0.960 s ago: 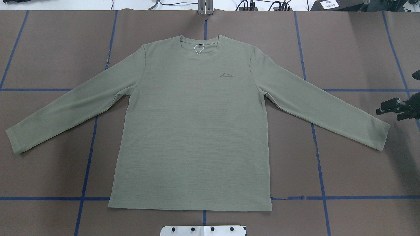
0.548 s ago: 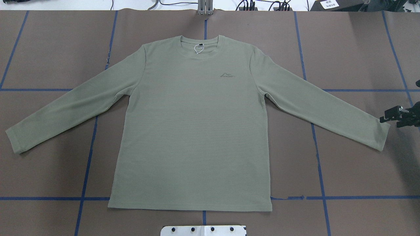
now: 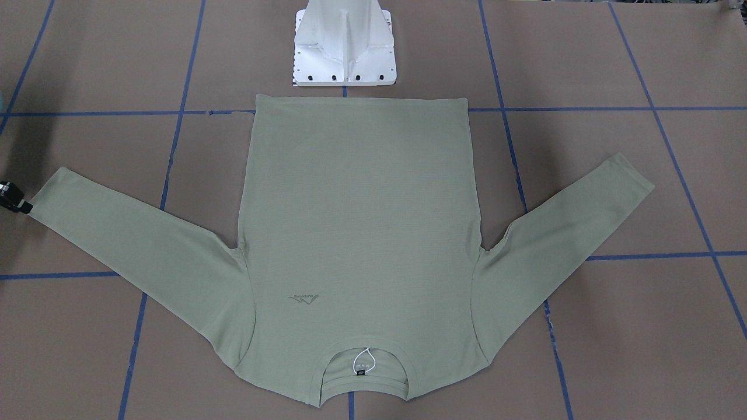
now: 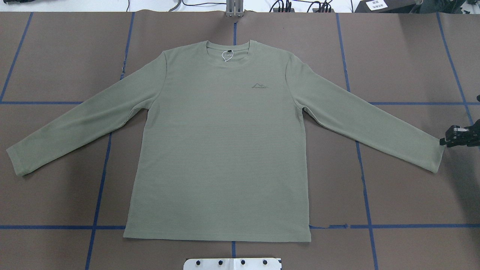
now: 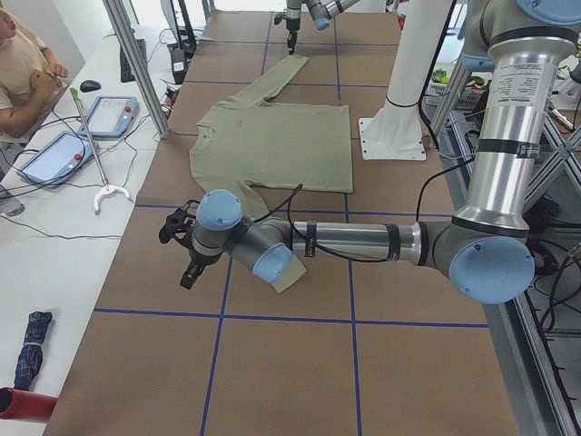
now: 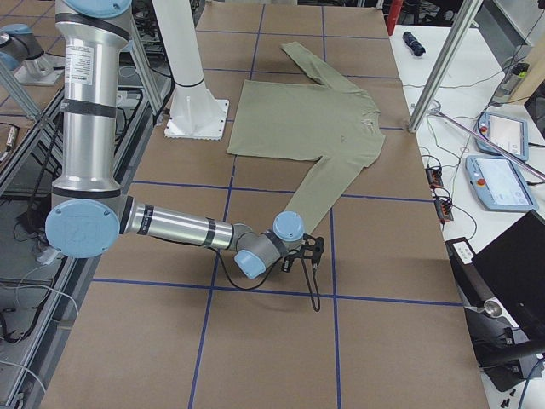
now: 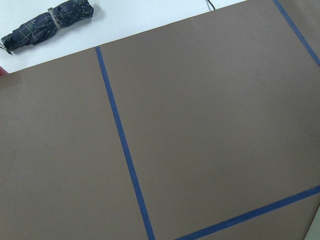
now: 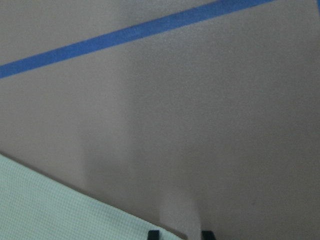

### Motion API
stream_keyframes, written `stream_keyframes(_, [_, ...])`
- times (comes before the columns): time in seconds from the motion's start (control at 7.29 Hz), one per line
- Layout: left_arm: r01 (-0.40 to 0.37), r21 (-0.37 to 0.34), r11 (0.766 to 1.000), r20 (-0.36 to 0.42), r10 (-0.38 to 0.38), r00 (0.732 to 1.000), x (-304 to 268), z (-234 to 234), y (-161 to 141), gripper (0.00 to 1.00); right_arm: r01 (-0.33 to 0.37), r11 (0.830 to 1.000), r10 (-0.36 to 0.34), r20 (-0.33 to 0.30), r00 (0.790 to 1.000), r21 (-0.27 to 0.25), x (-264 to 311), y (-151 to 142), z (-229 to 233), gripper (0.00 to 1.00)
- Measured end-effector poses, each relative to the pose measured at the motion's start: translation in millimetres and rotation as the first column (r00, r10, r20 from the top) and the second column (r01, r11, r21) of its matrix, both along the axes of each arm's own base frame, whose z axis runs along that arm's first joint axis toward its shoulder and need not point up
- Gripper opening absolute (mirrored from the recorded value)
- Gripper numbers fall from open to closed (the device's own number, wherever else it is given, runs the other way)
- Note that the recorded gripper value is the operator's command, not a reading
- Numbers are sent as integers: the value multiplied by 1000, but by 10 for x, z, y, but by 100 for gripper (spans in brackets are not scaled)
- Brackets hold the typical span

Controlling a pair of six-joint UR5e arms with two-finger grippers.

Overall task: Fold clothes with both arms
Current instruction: 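Move the right gripper toward the cuff of the sleeve nearest it, then grasp the sleeve cuff with the right gripper and lift it across the shirt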

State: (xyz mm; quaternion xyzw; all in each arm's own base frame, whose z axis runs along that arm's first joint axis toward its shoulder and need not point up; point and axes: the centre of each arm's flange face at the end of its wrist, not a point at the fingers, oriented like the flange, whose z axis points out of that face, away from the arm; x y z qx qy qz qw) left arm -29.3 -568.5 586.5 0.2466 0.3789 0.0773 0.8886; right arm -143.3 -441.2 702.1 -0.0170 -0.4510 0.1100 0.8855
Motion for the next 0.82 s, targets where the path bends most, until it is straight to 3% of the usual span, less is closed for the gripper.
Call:
stream_keyframes(0.55, [0, -3, 1000, 0, 0, 1000, -1, 13, 12, 100, 31, 999, -31, 58, 998, 14, -57, -29, -228, 0])
stream_keyframes(0.82, [0, -3, 1000, 0, 0, 1000, -1, 13, 14, 100, 22, 1000, -24, 124, 992, 22, -95, -47, -688, 0])
